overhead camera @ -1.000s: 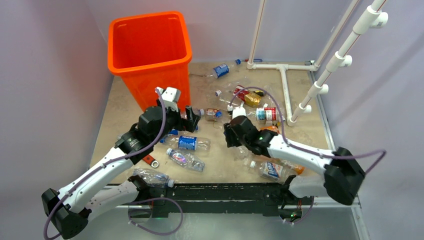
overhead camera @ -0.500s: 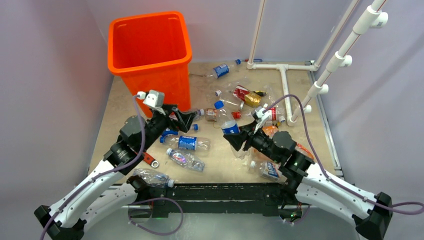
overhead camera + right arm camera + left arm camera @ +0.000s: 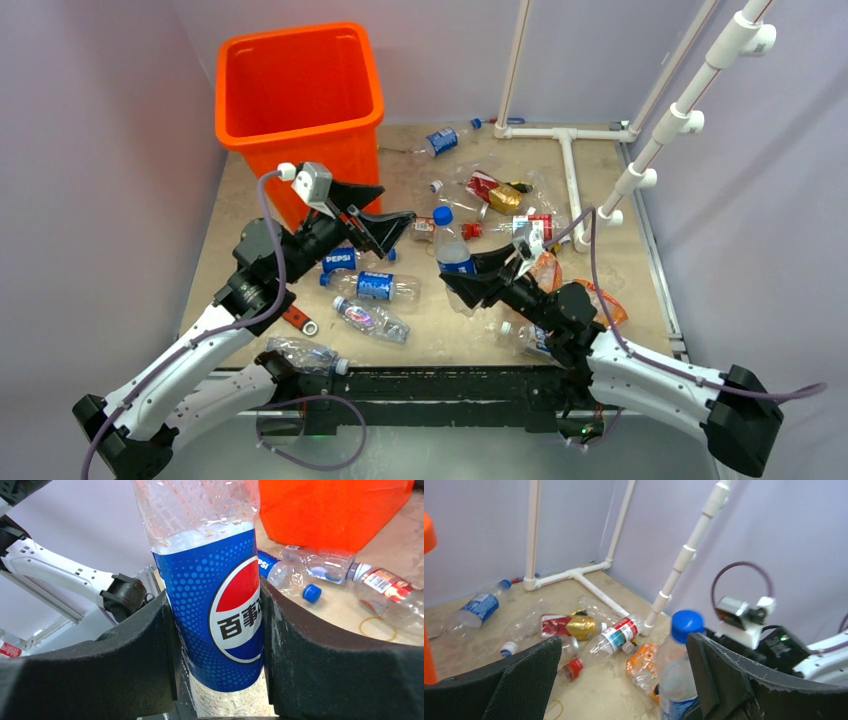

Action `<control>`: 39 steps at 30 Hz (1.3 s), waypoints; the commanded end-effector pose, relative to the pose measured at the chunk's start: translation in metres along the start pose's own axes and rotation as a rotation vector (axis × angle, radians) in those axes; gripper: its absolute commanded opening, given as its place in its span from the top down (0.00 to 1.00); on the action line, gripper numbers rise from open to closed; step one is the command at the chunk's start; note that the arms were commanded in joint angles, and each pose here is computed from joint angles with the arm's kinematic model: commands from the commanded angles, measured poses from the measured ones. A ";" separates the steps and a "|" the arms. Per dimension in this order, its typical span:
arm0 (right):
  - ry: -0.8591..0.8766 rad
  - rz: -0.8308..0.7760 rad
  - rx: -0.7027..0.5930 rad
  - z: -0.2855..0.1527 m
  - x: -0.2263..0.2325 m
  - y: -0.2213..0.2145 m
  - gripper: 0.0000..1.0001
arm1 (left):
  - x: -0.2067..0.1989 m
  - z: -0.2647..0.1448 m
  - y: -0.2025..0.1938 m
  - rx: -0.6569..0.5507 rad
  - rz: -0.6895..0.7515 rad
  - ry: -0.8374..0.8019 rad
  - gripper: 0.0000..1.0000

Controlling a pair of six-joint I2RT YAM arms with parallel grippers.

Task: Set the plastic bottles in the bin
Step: Pick up the plastic bottle at the center of the board.

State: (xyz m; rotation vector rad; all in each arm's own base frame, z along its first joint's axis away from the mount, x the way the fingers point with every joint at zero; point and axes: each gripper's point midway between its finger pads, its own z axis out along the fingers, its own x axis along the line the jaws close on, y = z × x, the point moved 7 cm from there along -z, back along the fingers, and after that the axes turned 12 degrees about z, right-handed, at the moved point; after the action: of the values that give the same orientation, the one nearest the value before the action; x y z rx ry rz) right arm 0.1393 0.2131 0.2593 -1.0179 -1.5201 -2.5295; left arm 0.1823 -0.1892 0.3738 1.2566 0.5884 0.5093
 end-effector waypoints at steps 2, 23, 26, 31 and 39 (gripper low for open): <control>0.136 0.043 -0.174 0.000 0.017 0.015 1.00 | -0.022 -0.004 0.029 -0.154 0.051 -0.202 0.06; 0.046 -0.031 -0.157 0.029 0.028 -0.002 1.00 | -0.035 0.016 0.009 -0.034 -0.004 -0.379 0.23; 0.027 -0.032 -0.156 0.030 0.025 -0.004 1.00 | -0.039 0.015 0.010 -0.041 -0.011 -0.417 0.23; 0.022 -0.067 -0.113 0.037 0.029 -0.012 1.00 | -0.042 0.018 0.007 -0.030 -0.029 -0.447 0.42; -0.002 -0.088 -0.090 0.035 0.025 -0.024 1.00 | -0.044 0.017 0.004 -0.027 -0.052 -0.467 0.57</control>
State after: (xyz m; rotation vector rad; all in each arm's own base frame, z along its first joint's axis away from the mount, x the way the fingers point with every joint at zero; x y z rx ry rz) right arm 0.1288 0.2592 0.2523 -1.0168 -1.5235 -2.6131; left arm 0.1673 -0.2296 0.3693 1.3257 0.2792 0.1780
